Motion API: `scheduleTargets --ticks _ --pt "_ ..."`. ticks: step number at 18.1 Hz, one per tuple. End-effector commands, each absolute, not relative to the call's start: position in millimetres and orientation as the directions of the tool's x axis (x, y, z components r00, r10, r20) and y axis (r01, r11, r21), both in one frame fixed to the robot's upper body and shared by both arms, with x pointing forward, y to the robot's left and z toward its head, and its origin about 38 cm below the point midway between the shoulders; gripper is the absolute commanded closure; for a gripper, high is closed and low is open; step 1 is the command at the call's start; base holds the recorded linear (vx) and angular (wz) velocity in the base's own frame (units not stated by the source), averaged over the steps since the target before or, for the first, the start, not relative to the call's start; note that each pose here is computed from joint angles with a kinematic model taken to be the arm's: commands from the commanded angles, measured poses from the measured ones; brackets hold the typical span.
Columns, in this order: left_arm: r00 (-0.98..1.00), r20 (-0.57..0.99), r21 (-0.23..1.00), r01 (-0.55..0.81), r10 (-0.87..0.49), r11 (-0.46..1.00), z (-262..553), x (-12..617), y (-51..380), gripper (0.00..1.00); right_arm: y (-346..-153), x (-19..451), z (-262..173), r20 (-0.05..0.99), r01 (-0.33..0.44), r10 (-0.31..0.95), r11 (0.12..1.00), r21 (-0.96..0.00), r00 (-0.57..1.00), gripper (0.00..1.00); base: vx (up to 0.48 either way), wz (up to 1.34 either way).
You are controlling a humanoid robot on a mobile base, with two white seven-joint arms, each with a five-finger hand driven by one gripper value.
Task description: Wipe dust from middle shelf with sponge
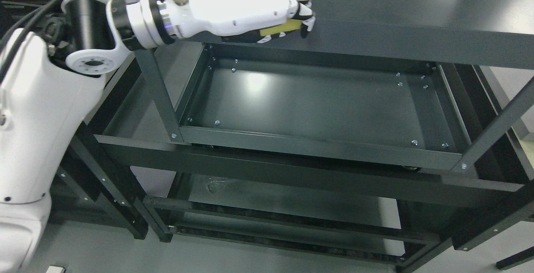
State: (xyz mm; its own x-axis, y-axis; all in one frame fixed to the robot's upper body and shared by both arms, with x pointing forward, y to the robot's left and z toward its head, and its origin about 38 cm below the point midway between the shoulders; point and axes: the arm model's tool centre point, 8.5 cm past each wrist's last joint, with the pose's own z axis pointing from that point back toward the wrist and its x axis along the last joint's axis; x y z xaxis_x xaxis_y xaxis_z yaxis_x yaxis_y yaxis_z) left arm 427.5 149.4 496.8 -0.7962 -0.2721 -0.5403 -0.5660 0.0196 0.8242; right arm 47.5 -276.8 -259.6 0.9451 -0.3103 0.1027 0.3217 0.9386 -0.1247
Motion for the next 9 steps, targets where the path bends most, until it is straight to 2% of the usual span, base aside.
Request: scheduleTargets --ticks 1,6,9 --pt "-0.673 -0.602 0.768 -0.635 -0.43 -0.08 534.7 374.1 282.9 0.99 -287.3 46.0 -258.8 0.053 0.319 -0.315 0.937 -0.144 0.948 0.0 0.0 0.0" --pt "-0.67 -0.575 0.78 -0.622 -0.47 -0.067 543.4 343.4 324.5 0.99 -287.3 45.9 -258.8 0.051 0.319 -0.315 0.937 -0.144 0.948 0.0 0.0 0.0" --pt "-0.683 -0.56 0.776 -0.631 -0.468 -0.007 551.8 332.9 327.6 0.99 -287.4 46.0 -258.7 0.053 0.319 -0.315 0.936 -0.146 0.948 0.0 0.0 0.0"
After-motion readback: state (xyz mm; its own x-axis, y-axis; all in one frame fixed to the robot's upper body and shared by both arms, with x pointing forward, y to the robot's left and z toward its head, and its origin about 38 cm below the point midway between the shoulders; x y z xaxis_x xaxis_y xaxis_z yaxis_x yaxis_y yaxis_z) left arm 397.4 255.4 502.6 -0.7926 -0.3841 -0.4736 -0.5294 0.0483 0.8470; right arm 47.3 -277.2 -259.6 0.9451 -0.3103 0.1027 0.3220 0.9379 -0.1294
